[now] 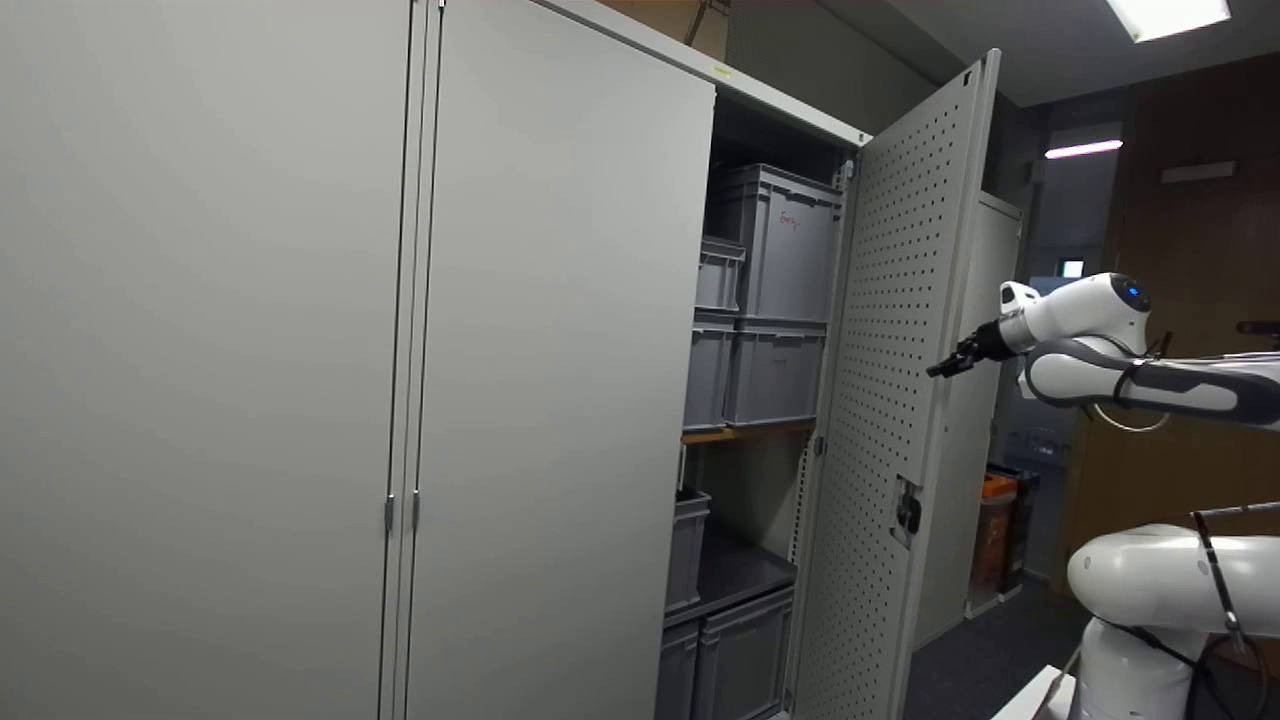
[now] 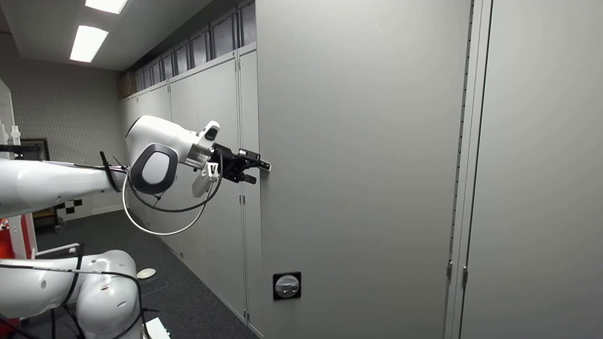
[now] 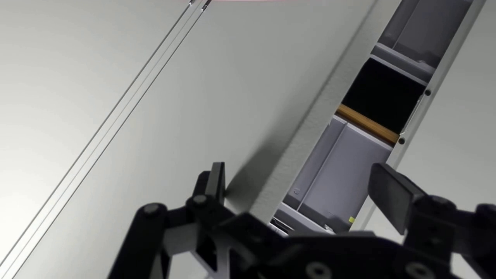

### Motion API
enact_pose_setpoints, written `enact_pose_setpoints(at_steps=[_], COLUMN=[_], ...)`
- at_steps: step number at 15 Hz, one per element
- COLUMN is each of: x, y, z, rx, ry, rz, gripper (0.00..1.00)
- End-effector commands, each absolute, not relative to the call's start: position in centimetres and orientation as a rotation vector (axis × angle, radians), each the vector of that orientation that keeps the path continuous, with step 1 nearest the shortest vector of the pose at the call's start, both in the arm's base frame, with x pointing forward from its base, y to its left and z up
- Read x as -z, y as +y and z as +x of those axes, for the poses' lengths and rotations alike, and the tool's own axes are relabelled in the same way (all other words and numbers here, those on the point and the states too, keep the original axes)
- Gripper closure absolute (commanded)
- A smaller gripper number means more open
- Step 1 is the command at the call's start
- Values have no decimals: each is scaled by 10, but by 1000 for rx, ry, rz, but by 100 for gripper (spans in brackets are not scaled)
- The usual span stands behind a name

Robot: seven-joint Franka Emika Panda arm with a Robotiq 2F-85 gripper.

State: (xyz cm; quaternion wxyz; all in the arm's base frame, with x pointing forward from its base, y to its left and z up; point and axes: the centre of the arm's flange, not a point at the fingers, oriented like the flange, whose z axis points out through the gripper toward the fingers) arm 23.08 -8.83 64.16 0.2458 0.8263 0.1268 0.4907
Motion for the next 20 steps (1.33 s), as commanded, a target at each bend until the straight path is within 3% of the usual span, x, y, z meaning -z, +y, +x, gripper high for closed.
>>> enact_pose_setpoints(at_steps=[1, 20], x=[-595, -602], y=[-62, -28], z=[217, 241], rx=[-1364, -1348], ry=[349, 294], rz=[2230, 2251], gripper=[0, 0])
